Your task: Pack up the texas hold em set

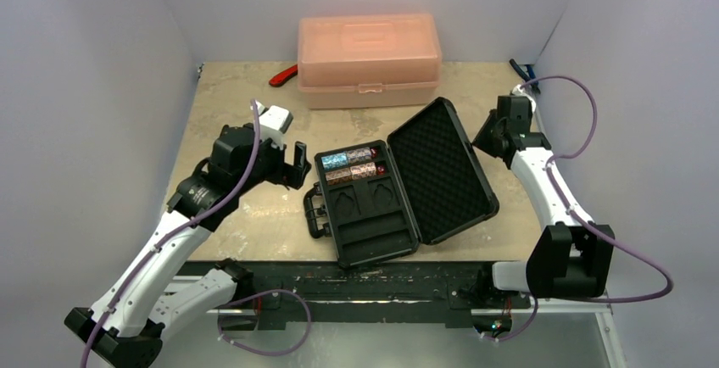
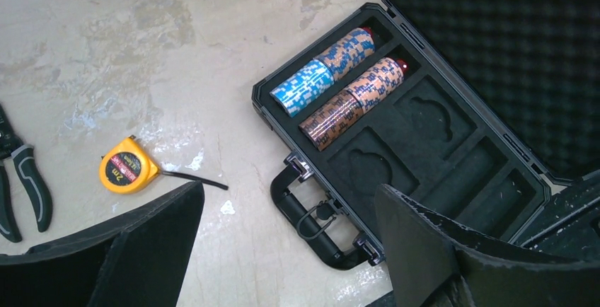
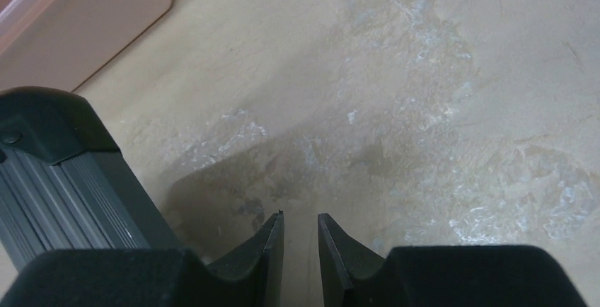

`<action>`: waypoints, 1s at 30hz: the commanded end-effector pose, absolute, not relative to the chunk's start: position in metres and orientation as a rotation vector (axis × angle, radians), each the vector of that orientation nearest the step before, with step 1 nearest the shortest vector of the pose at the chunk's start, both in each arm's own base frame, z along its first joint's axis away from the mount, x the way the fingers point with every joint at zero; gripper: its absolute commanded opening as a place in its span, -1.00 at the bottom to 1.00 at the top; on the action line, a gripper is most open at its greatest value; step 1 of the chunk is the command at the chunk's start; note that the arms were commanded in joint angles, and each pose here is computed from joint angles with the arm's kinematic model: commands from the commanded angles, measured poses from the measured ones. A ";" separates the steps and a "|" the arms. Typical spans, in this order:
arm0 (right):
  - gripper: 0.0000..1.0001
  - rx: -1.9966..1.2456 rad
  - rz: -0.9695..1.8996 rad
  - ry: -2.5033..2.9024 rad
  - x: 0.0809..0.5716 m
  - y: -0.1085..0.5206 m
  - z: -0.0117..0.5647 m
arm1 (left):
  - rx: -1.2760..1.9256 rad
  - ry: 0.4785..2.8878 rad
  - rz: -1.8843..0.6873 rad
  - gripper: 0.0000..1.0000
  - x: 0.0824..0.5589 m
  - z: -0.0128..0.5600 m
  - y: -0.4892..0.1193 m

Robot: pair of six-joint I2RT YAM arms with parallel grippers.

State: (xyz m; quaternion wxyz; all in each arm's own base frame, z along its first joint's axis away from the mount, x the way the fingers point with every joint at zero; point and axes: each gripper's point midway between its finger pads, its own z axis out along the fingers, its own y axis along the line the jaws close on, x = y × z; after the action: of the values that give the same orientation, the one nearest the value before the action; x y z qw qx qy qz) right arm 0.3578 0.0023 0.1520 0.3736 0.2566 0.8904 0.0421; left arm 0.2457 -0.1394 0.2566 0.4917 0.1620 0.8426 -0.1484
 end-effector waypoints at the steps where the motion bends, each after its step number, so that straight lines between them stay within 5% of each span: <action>1: -0.44 0.583 0.318 2.300 0.351 0.035 0.155 | 0.440 1.991 -0.393 0.80 0.247 0.268 -0.150; 14: -0.62 0.449 0.526 2.340 0.334 0.066 0.155 | 0.353 2.088 -0.452 0.77 0.253 0.260 -0.163; 26: -0.83 0.351 0.688 2.349 0.325 0.089 0.156 | 0.270 2.244 -0.713 0.39 0.254 0.222 -0.230; 30: -0.84 0.333 0.704 2.355 0.324 0.092 0.155 | 0.233 2.263 -0.788 0.07 0.258 0.218 -0.251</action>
State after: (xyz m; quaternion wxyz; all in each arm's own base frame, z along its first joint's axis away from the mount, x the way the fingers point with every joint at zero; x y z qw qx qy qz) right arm 0.3350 0.0724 0.1535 0.3444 0.1619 0.8952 0.2319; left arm 0.2490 -0.2231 0.2046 0.3544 0.1148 0.8931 -0.2522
